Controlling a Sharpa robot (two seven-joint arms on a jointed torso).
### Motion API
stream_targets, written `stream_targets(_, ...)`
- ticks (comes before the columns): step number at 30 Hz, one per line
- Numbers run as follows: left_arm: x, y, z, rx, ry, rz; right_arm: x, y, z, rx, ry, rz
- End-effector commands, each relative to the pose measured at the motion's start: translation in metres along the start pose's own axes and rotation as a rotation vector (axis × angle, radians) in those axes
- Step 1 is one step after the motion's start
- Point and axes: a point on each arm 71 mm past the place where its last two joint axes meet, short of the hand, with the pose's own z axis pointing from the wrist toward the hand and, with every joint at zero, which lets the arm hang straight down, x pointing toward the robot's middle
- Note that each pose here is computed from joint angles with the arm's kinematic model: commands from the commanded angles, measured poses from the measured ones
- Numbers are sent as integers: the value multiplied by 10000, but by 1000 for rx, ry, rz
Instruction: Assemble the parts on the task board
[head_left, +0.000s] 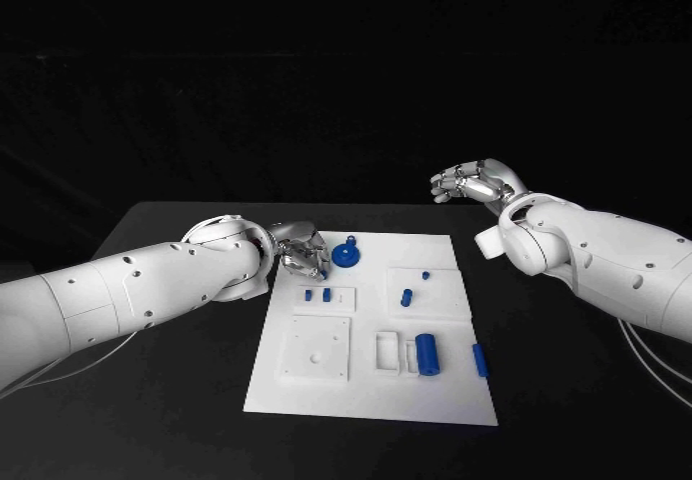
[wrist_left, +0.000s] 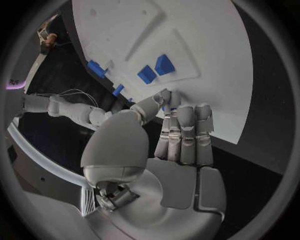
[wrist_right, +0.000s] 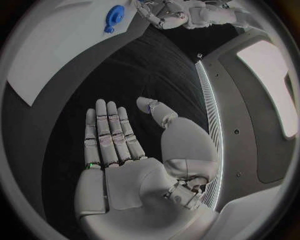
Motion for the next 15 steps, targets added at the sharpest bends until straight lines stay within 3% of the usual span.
stream_targets(1, 103, -12, 5, -4, 47, 9, 17, 19, 0, -15, 10, 6)
stream_targets(15, 90, -38, 5, 8, 3, -41, 5, 15, -7, -14, 10, 5)
